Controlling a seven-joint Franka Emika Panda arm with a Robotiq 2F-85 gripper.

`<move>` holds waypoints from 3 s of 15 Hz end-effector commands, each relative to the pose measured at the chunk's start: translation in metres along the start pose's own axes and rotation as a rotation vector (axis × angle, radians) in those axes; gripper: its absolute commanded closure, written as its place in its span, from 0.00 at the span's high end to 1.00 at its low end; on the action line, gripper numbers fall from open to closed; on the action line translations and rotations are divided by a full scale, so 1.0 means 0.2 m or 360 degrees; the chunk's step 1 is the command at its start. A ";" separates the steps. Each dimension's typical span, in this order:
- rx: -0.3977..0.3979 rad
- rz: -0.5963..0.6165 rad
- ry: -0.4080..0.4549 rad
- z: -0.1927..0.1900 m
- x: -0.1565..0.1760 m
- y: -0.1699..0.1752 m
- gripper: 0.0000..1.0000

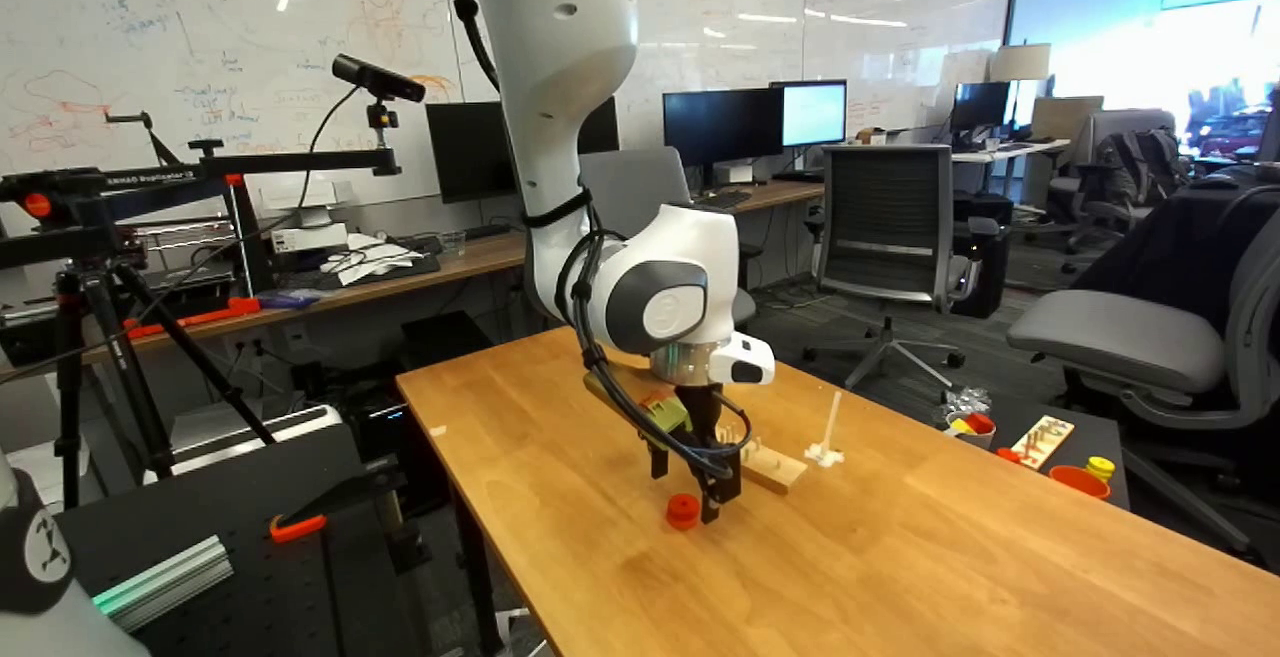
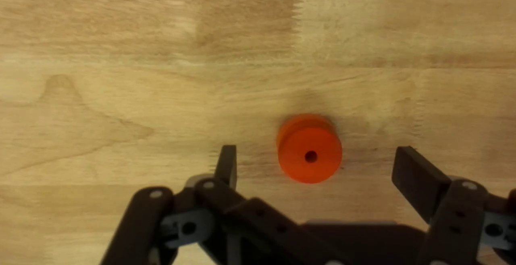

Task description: Place an orange disk on the wooden base

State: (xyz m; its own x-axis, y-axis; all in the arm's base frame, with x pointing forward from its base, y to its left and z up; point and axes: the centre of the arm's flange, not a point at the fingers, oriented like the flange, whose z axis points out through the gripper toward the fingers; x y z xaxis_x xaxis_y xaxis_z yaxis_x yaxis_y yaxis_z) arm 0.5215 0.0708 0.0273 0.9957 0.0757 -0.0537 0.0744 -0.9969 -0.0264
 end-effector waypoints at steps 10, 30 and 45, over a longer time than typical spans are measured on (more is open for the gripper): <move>0.0001 0.0016 -0.0006 0.06 0.03 -0.03 0.18; -0.0078 -0.0056 0.0005 -0.03 0.04 -0.08 0.17; -0.0059 -0.0023 -0.0043 0.00 0.03 -0.04 1.00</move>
State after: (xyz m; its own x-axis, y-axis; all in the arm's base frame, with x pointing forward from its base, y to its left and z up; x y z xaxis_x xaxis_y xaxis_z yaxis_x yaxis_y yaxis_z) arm 0.5241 0.0807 0.0217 0.9914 0.1084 -0.0730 0.1091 -0.9940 0.0053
